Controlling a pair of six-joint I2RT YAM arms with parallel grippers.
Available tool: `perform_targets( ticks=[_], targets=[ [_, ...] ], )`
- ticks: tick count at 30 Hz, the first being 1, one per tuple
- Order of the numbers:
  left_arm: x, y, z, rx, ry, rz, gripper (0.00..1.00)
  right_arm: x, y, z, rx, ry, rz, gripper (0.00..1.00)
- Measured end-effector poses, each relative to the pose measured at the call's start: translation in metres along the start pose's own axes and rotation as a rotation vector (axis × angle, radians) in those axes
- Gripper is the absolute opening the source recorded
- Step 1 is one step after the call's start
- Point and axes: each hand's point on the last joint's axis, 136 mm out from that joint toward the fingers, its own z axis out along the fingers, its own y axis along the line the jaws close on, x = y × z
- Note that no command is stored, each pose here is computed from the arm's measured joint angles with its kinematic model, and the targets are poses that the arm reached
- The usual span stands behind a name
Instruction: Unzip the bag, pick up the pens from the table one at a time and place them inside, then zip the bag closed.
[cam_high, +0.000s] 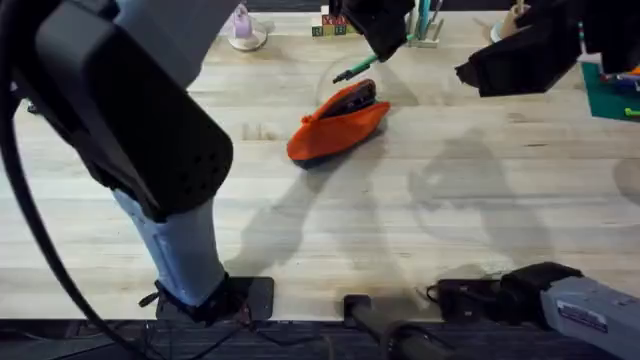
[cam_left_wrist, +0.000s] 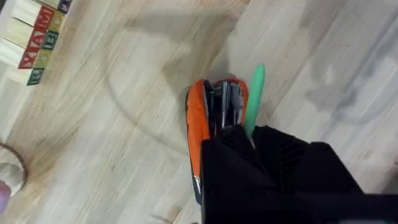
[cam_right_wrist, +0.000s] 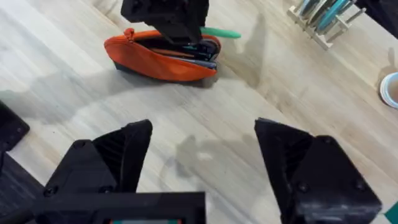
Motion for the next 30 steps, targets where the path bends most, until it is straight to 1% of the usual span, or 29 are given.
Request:
perform_targets(
  ticks=[3, 8, 12, 24, 30],
  targets=[
    [0.001, 0.000, 0.009, 0.017, 0.015, -0.010, 0.042, 0.000, 0.000, 0.000, 0.000, 0.000, -0.003, 0.997],
    [0.008, 0.004, 0.037, 0.043, 0.067, -0.029, 0.042, 0.000, 0.000, 0.000, 0.000, 0.001, -0.004, 0.997],
    [0.012, 0.006, 0.049, 0.054, 0.093, -0.039, 0.042, 0.000, 0.000, 0.000, 0.000, 0.001, -0.004, 0.997],
    [0.015, 0.005, 0.052, 0.060, 0.107, -0.042, 0.042, 0.000, 0.000, 0.000, 0.000, 0.000, -0.004, 0.997],
    [0.021, 0.004, 0.054, 0.069, 0.131, -0.049, 0.042, 0.000, 0.000, 0.000, 0.000, 0.001, -0.007, 0.997]
  ],
)
